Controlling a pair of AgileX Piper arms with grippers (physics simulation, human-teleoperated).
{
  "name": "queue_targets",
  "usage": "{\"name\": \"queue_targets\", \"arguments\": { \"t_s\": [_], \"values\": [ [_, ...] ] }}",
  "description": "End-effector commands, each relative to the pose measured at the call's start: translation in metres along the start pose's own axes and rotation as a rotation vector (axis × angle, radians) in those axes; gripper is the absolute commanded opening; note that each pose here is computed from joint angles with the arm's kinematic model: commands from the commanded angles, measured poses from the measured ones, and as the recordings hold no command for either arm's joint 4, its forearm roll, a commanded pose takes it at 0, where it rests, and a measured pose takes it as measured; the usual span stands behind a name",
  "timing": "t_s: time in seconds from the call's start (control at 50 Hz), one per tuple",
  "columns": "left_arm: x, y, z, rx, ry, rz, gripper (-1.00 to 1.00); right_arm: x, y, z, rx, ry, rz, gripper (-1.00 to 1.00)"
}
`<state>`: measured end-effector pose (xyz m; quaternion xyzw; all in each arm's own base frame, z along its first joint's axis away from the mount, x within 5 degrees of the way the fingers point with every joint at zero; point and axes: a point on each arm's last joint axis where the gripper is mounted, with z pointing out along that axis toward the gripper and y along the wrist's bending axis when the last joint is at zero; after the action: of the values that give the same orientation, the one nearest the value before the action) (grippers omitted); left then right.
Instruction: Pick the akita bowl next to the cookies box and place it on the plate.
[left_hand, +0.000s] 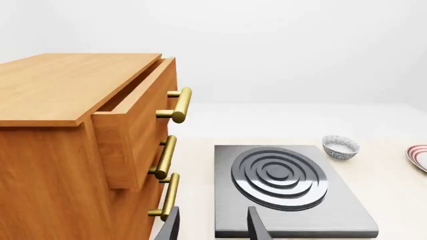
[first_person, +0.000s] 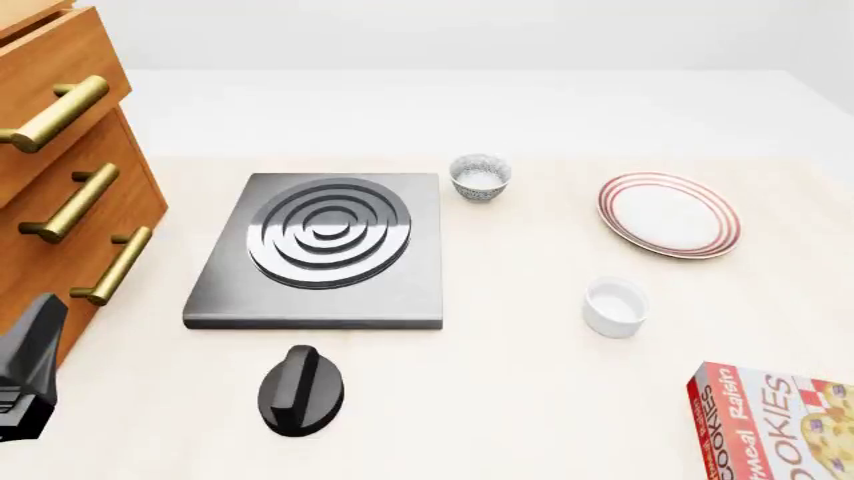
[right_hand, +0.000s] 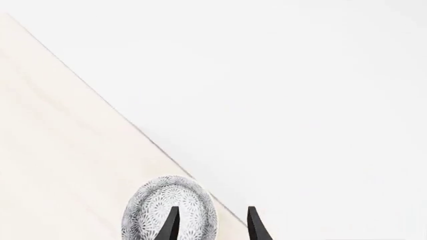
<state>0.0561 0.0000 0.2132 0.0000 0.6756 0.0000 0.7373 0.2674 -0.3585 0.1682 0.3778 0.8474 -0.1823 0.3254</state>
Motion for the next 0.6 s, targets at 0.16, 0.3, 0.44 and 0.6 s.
{"name": "queue_targets", "arguments": {
  "t_s": [0.16, 0.3, 0.44, 0.6],
  "values": [
    [0.0, 0.0, 0.0, 0.0, 0.0, 0.0, 1.0, 0.015, -0.002, 0.025, 0.0, 0.041, -0.02, 1.0],
    [0.0, 0.0, 0.0, 0.0, 0.0, 0.0, 1.0, 0.026, -0.003, 0.038, 0.001, 0.065, -0.03, 1.0],
    [0.0, 0.0, 0.0, 0.0, 0.0, 0.0, 1.0, 0.031, -0.003, 0.042, 0.0, 0.079, -0.037, 1.0],
    [0.0, 0.0, 0.0, 0.0, 0.0, 0.0, 1.0, 0.039, -0.004, 0.047, -0.002, 0.096, -0.053, 1.0]
  ]
}}
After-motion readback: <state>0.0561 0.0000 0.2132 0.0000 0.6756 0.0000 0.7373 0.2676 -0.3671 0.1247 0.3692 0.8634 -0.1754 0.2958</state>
